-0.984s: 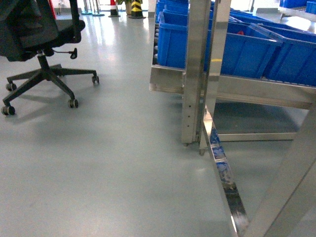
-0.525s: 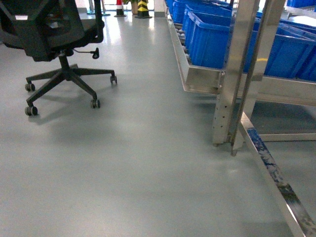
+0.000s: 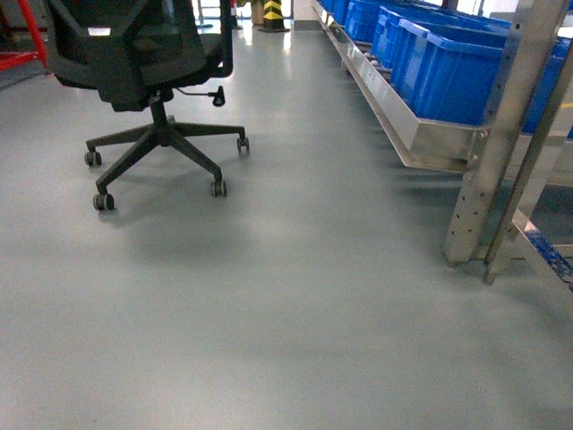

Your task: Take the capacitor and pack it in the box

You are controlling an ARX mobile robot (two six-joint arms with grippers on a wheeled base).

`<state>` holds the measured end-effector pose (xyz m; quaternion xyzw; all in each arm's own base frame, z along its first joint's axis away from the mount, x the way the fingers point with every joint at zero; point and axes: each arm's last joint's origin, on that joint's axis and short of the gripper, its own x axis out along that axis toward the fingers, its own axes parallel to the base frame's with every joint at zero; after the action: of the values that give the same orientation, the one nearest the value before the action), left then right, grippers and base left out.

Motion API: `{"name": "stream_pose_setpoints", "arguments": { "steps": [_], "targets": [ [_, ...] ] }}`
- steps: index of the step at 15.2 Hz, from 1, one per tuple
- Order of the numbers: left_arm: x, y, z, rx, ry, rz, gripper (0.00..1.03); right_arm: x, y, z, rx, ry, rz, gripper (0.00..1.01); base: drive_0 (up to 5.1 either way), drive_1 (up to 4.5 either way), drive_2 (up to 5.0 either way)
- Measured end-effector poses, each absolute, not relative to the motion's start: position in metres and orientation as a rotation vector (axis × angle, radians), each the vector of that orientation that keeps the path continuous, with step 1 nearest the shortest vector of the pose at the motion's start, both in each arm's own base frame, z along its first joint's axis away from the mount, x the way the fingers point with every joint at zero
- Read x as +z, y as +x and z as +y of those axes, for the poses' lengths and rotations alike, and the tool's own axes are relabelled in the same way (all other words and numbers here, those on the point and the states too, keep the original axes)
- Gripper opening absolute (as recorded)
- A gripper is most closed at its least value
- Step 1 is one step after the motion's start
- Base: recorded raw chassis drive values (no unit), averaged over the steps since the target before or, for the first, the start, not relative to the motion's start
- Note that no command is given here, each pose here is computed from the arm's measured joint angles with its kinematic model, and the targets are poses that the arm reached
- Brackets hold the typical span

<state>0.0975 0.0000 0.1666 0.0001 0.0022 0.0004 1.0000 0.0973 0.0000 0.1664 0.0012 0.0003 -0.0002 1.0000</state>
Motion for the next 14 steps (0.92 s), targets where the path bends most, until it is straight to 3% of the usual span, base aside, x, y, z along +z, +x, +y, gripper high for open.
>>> {"name": "stream_pose_setpoints", "arguments": {
  "steps": [14],
  "targets": [
    [0.1667,0.0975,0.0000,0.000,0.000,0.003,0.44,0.1665,0.0973,0.0000,0.000,0.002,-0.001,0.98,-5.0,2.47,2.5]
  ]
}}
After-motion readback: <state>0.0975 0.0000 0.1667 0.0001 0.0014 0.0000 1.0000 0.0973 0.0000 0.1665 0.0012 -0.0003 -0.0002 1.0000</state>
